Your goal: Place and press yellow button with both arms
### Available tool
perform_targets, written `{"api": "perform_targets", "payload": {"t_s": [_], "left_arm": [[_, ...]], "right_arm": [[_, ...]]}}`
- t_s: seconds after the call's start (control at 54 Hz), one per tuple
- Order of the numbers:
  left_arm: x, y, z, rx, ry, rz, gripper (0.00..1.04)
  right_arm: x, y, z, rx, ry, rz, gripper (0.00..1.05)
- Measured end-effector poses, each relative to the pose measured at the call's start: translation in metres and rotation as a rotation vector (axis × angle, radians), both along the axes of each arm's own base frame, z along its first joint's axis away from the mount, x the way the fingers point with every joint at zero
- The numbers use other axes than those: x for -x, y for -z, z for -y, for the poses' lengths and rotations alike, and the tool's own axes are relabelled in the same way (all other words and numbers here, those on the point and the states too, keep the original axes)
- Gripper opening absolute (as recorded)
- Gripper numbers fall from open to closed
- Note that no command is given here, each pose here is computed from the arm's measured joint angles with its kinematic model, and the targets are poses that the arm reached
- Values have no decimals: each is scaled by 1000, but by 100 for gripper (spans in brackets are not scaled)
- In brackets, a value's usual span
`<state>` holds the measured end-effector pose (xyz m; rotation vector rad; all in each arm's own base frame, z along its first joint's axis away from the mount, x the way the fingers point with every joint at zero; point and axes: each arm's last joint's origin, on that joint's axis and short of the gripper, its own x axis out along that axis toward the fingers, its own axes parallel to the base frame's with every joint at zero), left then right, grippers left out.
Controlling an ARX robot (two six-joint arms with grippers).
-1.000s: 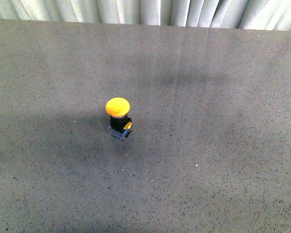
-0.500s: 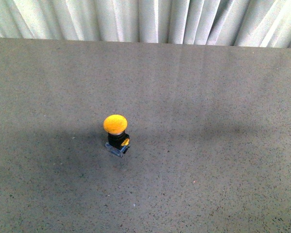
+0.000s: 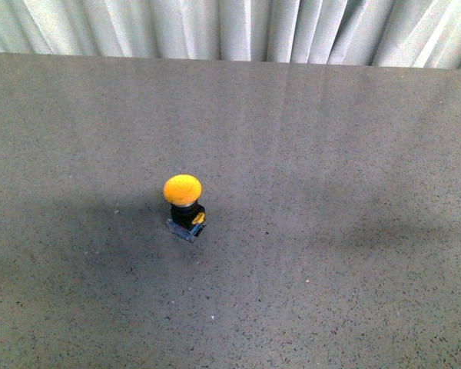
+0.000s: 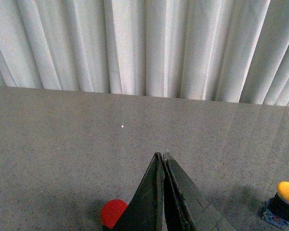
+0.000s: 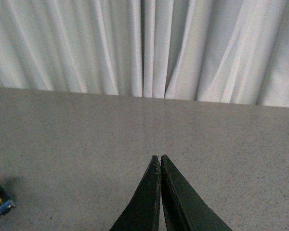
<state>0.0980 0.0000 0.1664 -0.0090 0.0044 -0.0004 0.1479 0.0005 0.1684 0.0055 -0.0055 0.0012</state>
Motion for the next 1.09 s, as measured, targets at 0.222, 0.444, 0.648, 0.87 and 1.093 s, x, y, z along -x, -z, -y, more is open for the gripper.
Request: {"api": "perform_targets", "payload": {"t_s": [0.222,0.444,0.648,0.87,1.093], "left_arm": [[0,0,0,0,0,0,1],[0,0,0,0,0,0,1],[0,0,0,0,0,0,1],[0,0,0,0,0,0,1],[0,0,0,0,0,0,1]], "right_arm": [[10,0,0,0,0,-1,1],[19,-3,0,0,1,6,1],[25,-4,0,0,1,10,1],[31,-4,0,0,1,13,1],[36,-4,0,0,1,14,1]]}}
